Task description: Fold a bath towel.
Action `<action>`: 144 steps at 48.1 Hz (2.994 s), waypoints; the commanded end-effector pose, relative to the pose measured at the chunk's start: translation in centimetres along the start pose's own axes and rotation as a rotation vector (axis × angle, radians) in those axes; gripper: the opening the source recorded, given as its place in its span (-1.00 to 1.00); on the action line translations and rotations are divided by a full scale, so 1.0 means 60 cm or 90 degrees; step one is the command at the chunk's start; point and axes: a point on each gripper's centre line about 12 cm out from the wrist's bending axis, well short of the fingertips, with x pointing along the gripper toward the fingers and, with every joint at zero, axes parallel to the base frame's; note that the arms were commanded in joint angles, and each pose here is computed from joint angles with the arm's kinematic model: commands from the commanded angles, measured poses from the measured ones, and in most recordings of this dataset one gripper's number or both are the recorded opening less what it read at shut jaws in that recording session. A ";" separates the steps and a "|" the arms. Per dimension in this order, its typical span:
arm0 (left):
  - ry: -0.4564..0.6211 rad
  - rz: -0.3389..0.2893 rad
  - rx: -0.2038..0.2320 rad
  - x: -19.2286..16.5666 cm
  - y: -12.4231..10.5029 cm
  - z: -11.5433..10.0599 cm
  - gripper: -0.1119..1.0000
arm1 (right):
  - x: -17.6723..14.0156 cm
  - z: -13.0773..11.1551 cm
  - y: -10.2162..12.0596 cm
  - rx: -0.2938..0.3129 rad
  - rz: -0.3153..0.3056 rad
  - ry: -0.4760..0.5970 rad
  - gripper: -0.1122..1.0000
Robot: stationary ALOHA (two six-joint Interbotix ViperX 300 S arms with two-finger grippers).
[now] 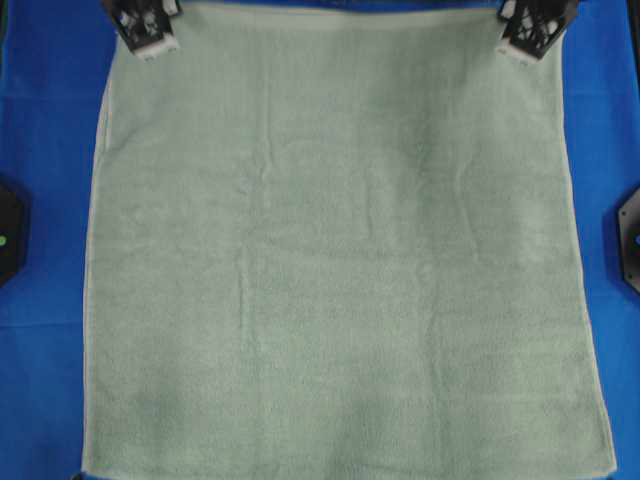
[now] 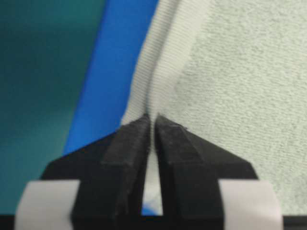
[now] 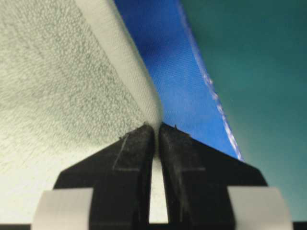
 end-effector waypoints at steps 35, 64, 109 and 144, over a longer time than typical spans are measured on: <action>-0.075 -0.257 -0.005 -0.115 -0.469 -0.090 -0.74 | -0.175 -0.160 0.407 0.010 0.286 -0.013 -0.70; -0.010 -0.409 0.101 -0.210 -0.840 -0.116 -0.74 | -0.284 -0.314 0.714 -0.052 0.397 0.130 -0.70; 0.022 -0.337 0.109 -0.191 -0.823 -0.134 0.31 | -0.302 -0.327 0.774 -0.015 0.393 0.147 0.30; 0.054 -0.200 0.026 -0.184 -0.548 -0.095 0.54 | -0.251 -0.205 0.476 0.039 0.119 0.065 0.22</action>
